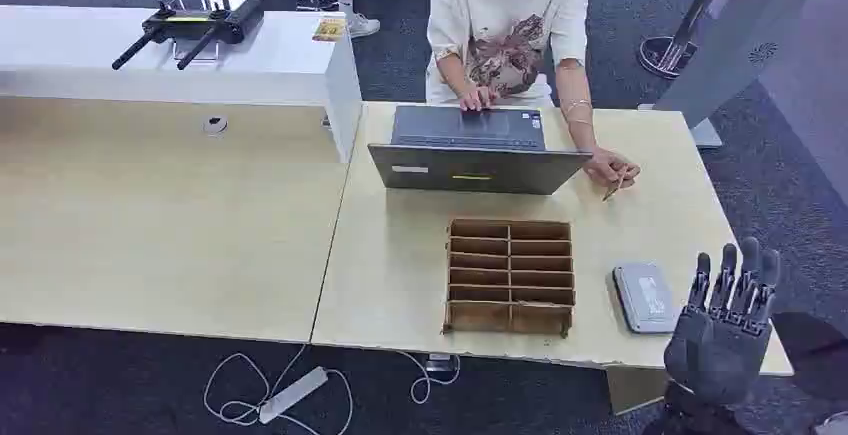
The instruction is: Pass the card to the sensor for recognition and then transmit it.
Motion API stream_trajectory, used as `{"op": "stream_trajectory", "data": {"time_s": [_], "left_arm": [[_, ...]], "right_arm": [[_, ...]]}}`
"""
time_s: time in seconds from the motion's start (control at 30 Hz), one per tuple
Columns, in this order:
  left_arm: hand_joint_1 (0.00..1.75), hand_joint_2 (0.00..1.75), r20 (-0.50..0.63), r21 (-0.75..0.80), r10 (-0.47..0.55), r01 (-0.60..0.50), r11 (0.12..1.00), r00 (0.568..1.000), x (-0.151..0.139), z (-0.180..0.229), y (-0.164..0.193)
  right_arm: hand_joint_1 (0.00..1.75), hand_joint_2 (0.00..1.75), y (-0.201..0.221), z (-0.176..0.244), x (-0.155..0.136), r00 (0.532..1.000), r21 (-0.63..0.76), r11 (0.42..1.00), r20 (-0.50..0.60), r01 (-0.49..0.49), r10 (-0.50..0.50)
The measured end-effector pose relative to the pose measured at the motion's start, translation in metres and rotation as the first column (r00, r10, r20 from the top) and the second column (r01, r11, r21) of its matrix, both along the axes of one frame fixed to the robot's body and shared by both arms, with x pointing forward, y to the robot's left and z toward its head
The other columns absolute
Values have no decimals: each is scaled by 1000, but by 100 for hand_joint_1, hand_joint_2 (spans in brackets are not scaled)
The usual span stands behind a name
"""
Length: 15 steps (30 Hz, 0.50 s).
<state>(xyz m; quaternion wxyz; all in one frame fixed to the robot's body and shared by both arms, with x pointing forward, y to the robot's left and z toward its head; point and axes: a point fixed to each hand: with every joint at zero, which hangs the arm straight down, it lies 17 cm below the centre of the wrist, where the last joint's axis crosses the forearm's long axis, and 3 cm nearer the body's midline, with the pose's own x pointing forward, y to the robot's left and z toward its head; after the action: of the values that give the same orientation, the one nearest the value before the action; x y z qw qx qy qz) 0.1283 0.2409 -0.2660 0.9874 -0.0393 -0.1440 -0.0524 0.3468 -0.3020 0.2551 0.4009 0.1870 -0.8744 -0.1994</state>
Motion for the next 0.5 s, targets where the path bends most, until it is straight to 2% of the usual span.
{"op": "stream_trajectory", "data": {"time_s": [0.5], "left_arm": [[0, 175, -2, -17, 51, -51, 999, 999, -5, -1, 2]], "right_arm": [[0, 175, 1, 1, -1, 1000, -3, 1000, 6, -7, 7]]}}
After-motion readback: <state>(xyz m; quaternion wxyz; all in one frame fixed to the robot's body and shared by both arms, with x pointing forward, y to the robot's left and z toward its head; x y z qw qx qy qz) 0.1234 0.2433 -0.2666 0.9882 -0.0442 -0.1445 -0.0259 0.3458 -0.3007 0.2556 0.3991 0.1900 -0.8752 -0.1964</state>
